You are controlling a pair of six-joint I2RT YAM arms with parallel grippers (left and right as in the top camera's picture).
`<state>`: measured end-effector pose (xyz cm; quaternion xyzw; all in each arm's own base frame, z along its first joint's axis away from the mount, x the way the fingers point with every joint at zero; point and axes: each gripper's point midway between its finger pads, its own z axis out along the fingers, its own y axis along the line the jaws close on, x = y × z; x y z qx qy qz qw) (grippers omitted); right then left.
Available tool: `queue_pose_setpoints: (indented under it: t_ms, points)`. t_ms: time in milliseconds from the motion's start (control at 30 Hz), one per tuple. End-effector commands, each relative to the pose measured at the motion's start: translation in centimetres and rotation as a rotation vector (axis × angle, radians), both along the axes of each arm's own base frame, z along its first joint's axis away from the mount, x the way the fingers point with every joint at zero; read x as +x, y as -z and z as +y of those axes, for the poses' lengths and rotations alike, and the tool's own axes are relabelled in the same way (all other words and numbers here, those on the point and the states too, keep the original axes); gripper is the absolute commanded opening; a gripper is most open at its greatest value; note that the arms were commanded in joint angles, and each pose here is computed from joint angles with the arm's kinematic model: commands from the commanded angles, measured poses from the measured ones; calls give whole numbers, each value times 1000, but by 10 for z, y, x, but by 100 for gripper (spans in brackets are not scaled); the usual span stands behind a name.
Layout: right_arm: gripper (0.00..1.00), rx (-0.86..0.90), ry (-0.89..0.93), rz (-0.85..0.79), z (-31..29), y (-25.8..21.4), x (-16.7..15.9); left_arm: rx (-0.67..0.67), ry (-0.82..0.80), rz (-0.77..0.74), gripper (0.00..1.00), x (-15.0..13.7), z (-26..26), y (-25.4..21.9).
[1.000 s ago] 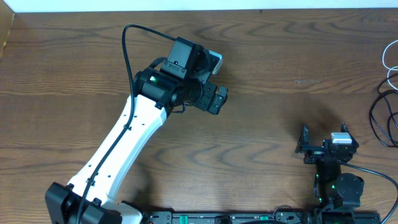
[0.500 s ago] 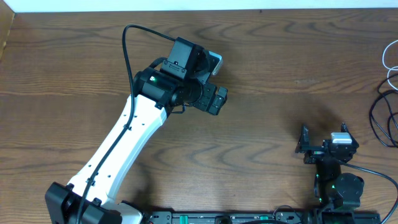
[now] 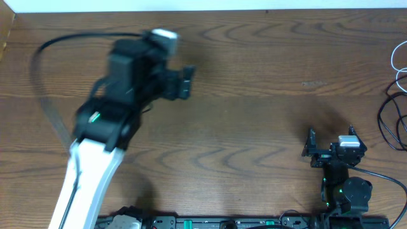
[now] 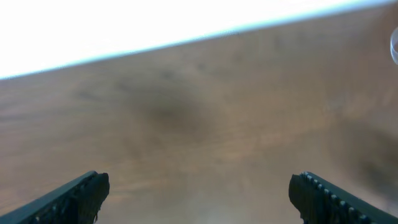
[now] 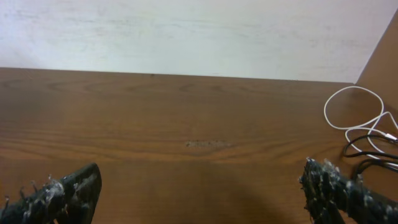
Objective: Untangle cables
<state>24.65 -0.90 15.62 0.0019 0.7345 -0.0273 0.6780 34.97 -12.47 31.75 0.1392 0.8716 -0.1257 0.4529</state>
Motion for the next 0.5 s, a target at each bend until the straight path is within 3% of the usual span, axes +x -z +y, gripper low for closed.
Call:
queue_pose_setpoints:
  t_ms: [0, 233, 467]
  points:
    - [99, 12, 8, -7, -1, -1, 0, -42, -66, -80, 98, -19, 33, -13]
    - [99, 11, 9, -7, -1, -1, 0, -82, -167, -297, 98, -48, 73, -15]
    - [99, 11, 8, -7, -1, -1, 0, -86, -237, -495, 98, -73, 93, 13]
